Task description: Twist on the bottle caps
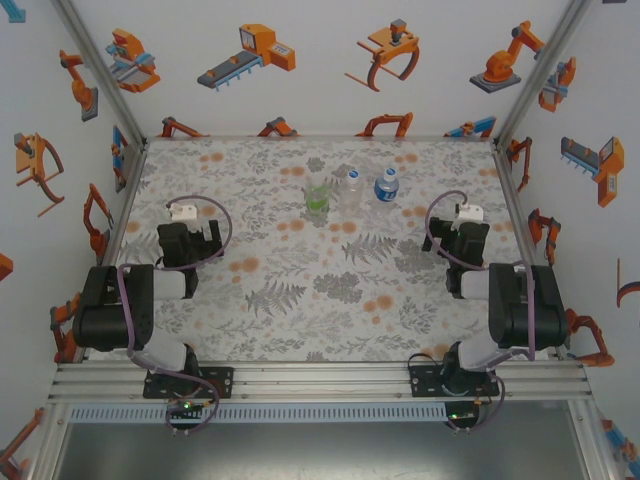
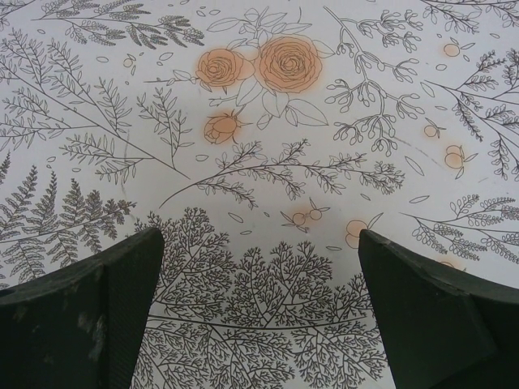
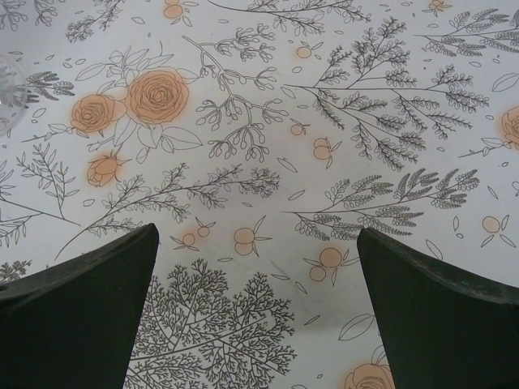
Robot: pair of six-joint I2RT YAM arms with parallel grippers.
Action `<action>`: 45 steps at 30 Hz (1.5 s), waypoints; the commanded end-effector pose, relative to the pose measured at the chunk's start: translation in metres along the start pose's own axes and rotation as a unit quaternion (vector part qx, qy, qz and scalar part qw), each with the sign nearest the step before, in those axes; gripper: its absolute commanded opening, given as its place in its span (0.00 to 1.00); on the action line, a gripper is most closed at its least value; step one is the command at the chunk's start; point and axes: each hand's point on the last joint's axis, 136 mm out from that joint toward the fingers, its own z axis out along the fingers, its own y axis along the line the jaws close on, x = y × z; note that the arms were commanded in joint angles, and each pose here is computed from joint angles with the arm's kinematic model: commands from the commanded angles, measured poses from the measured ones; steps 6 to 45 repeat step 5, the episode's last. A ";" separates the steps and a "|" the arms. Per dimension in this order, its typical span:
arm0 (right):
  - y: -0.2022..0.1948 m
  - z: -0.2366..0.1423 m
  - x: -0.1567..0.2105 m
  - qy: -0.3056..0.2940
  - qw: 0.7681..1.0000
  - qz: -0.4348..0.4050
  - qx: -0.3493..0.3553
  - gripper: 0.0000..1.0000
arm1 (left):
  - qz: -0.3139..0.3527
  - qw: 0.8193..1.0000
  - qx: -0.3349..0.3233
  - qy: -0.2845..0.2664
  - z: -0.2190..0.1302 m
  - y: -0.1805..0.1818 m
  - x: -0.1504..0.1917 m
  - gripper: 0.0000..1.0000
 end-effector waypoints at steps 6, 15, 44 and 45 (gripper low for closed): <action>0.001 -0.001 -0.009 -0.018 1.000 -0.004 -0.005 0.99 | -0.012 1.000 0.008 -0.025 0.001 -0.002 -0.016 0.97; 0.001 -0.001 -0.009 -0.018 1.000 -0.004 -0.005 0.99 | -0.012 1.000 0.008 -0.025 0.001 -0.002 -0.016 0.97; 0.001 -0.001 -0.009 -0.018 1.000 -0.004 -0.005 0.99 | -0.012 1.000 0.008 -0.025 0.001 -0.002 -0.016 0.97; 0.001 -0.001 -0.009 -0.018 1.000 -0.004 -0.005 0.99 | -0.012 1.000 0.008 -0.025 0.001 -0.002 -0.016 0.97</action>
